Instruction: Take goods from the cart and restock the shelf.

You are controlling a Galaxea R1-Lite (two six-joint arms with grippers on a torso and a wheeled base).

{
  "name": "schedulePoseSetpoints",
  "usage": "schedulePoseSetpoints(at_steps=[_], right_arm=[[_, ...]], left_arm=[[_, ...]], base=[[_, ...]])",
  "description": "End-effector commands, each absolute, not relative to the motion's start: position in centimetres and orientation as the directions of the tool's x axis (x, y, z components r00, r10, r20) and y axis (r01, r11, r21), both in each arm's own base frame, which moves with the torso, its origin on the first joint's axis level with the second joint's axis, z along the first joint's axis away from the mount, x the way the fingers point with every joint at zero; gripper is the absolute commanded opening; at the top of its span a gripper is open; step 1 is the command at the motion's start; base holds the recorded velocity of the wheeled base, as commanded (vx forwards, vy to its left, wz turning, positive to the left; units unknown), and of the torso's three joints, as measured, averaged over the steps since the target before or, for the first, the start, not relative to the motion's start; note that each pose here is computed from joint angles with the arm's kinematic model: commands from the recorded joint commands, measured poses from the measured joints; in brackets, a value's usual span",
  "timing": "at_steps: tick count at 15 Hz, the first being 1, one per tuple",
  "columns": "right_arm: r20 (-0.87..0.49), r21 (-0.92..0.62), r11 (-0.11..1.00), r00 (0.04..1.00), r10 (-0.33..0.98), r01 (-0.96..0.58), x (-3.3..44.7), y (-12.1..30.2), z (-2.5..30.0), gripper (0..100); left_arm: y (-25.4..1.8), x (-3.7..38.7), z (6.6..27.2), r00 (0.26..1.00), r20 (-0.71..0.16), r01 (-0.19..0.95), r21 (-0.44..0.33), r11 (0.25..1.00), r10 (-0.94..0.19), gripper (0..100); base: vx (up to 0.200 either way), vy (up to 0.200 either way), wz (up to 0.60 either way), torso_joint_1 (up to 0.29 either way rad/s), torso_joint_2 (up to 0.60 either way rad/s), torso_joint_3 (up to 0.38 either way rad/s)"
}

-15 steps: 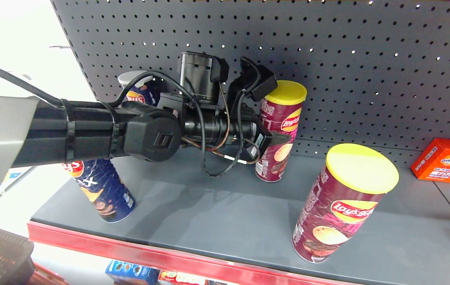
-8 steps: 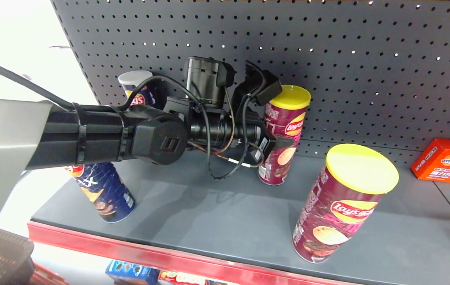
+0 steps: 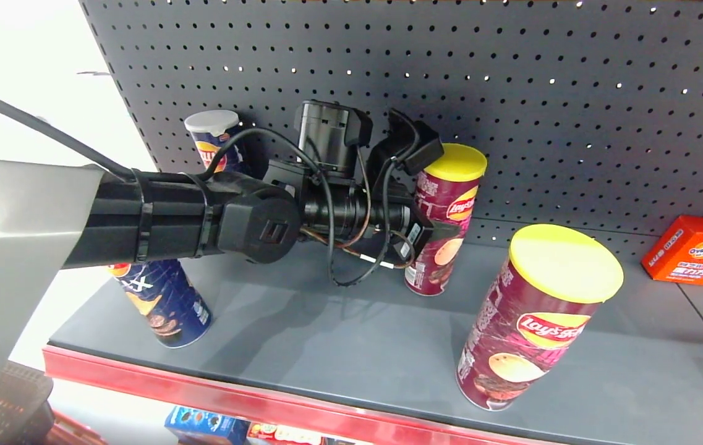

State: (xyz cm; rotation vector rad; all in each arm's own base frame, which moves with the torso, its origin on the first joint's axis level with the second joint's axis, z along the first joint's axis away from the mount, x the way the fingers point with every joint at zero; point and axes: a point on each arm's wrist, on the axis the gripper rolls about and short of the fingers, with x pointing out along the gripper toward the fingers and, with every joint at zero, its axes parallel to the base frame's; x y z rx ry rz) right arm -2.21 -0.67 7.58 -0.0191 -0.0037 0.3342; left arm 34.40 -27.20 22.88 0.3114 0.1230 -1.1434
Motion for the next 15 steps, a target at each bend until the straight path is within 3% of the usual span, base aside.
schedulePoseSetpoints(at_steps=[1,8,9,15], right_arm=[[0.0,-0.02,0.944,0.945,0.328,-0.328,-2.21,-0.66,7.6,100],[0.0,-0.02,0.944,0.945,0.328,-0.328,-2.21,-0.66,7.6,100],[0.0,-0.02,0.944,0.945,0.328,-0.328,-2.21,-0.66,7.6,100],[-0.002,-0.02,0.944,0.945,0.328,-0.328,-2.2,-0.66,7.56,100]], left_arm=[[-27.31,34.44,22.52,0.41,-0.262,0.91,0.176,0.374,-0.874,0],[-27.34,34.6,21.65,0.407,-0.283,0.912,0.169,0.373,-0.868,0],[-27.34,34.61,21.65,0.409,-0.283,0.912,0.169,0.374,-0.868,100],[-27.22,34.46,22.48,0.42,-0.25,0.905,0.19,0.381,-0.873,100]], base=[[0.0,0.0,0.0,0.0,0.0,0.0],[0.0,0.0,0.0,0.0,0.0,0.0],[0.0,0.0,0.0,0.0,0.0,0.0],[0.0,0.0,0.0,0.0,0.0,0.0]])
